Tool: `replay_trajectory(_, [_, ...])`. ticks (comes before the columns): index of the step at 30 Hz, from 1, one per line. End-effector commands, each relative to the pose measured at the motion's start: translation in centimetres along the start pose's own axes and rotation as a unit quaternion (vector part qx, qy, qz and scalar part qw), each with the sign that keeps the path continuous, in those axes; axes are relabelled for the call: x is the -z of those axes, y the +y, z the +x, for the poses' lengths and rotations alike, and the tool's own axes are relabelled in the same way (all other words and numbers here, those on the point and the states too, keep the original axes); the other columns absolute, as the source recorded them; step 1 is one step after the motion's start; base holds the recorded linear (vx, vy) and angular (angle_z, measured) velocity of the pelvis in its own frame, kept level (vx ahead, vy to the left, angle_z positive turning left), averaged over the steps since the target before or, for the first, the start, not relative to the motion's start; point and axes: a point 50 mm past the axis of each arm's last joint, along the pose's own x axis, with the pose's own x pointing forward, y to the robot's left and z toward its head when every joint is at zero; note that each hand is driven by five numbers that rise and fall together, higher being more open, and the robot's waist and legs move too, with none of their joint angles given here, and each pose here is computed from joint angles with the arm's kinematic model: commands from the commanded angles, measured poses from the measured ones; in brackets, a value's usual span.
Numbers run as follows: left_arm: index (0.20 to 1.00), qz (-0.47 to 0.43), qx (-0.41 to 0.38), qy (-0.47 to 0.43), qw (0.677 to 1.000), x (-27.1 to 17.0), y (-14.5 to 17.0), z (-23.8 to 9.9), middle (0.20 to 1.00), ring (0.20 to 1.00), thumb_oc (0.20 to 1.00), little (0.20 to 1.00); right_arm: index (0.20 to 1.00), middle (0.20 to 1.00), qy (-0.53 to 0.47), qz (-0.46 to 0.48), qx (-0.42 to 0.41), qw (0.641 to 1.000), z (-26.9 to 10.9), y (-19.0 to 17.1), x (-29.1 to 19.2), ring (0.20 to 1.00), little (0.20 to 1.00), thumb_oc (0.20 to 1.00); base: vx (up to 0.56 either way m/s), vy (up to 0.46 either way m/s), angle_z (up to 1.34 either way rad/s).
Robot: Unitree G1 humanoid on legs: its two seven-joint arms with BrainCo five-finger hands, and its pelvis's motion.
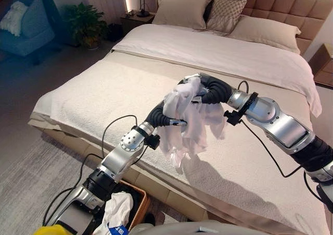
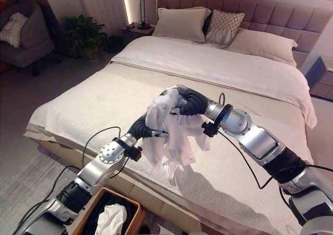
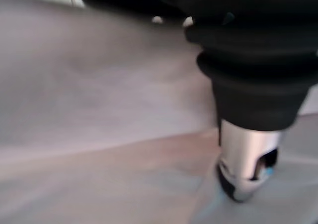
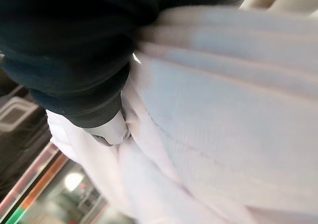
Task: Pick up clothes into the bucket
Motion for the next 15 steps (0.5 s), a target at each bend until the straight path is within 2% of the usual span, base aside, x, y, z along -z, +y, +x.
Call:
replay_trajectory(1, [1.000, -0.013, 0.042, 0.002, 0.999, -0.3, -0.9, 1.6, 1.000, 1.000, 1.000, 1.000, 0.200, 0.200, -0.131, 0.011, 0.000, 0.991, 1.7, -0.7, -4.8, 0.200, 0.200, 0.200, 0.00, 0.007, -0.13])
replay_trajectory(5, [1.000, -0.051, 0.093, 0.013, 0.994, -0.3, -2.8, 2.1, 1.000, 1.000, 1.000, 1.000, 0.200, 0.200, -0.148, 0.030, -0.022, 0.988, 2.2, 0.2, -5.5, 0.200, 0.200, 0.200, 0.01, 0.011, -0.20])
replay_trajectory(10, [1.000, -0.133, 0.251, 0.058, 0.957, -0.8, -6.6, 1.6, 1.000, 1.000, 1.000, 1.000, 0.200, 0.200, -0.160, 0.059, -0.061, 0.983, 2.4, 1.2, -6.0, 0.200, 0.200, 0.200, 0.00, 0.003, -0.01])
replay_trajectory(11, [0.868, -0.142, 0.268, 0.068, 0.951, -0.8, -6.8, 1.2, 0.868, 0.868, 0.868, 0.868, 0.200, 0.200, -0.159, 0.060, -0.063, 0.983, 2.4, 1.3, -5.9, 0.200, 0.200, 0.200, 0.00, 0.000, 0.00])
replay_trajectory(12, [0.868, -0.151, 0.278, 0.075, 0.946, -0.6, -7.1, 0.9, 0.868, 0.868, 0.868, 0.868, 0.200, 0.200, -0.157, 0.059, -0.064, 0.984, 2.3, 1.3, -5.8, 0.200, 0.200, 0.200, 0.00, 0.000, 0.00])
replay_trajectory(13, [0.200, -0.154, 0.285, 0.084, 0.942, -0.2, -7.1, 0.6, 0.200, 0.200, 0.200, 0.200, 0.200, 0.200, -0.151, 0.059, -0.061, 0.985, 2.3, 1.2, -5.6, 0.200, 0.200, 0.200, 0.01, 0.019, 0.04])
replay_trajectory(14, [0.200, -0.163, 0.287, 0.088, 0.940, -0.1, -7.0, 0.4, 0.200, 0.200, 0.200, 0.200, 0.200, 0.200, -0.151, 0.055, -0.057, 0.985, 2.2, 1.1, -5.5, 0.200, 0.200, 0.200, 0.01, 0.020, 0.04])
replay_trajectory(15, [0.200, -0.171, 0.289, 0.092, 0.937, 0.1, -6.9, 0.2, 0.200, 0.200, 0.200, 0.200, 0.489, 0.489, -0.151, 0.049, -0.054, 0.986, 2.2, 1.0, -5.5, 0.489, 0.489, 0.489, 0.00, 0.000, 0.00])
